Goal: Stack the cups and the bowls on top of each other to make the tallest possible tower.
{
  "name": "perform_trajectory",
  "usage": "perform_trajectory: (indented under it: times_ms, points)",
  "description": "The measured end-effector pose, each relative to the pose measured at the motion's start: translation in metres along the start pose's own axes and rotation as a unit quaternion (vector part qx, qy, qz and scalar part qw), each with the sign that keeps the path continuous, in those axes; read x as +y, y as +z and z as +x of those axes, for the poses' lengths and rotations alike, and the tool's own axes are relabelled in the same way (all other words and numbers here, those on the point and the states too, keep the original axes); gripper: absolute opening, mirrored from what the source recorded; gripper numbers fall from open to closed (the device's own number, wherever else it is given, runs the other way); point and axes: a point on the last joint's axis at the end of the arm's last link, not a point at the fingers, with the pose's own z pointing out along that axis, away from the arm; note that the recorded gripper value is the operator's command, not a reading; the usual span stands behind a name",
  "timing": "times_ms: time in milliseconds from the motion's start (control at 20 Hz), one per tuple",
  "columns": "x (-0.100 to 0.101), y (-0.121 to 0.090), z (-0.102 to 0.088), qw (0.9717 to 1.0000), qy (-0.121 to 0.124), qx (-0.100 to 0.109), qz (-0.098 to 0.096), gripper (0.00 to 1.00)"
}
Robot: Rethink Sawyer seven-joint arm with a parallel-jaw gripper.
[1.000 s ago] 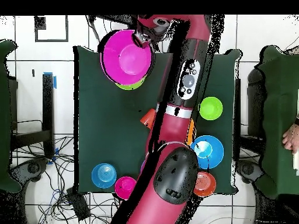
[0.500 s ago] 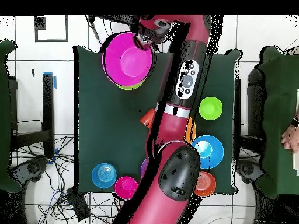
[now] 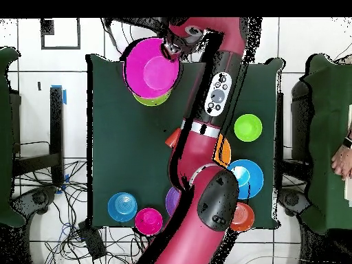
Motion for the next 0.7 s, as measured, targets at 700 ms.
perform_trajectory:
  times_ms: [700]
  points:
    - [-0.022,0.024,0.021,0.9935,0.049,0.023,-0.1,0.0]
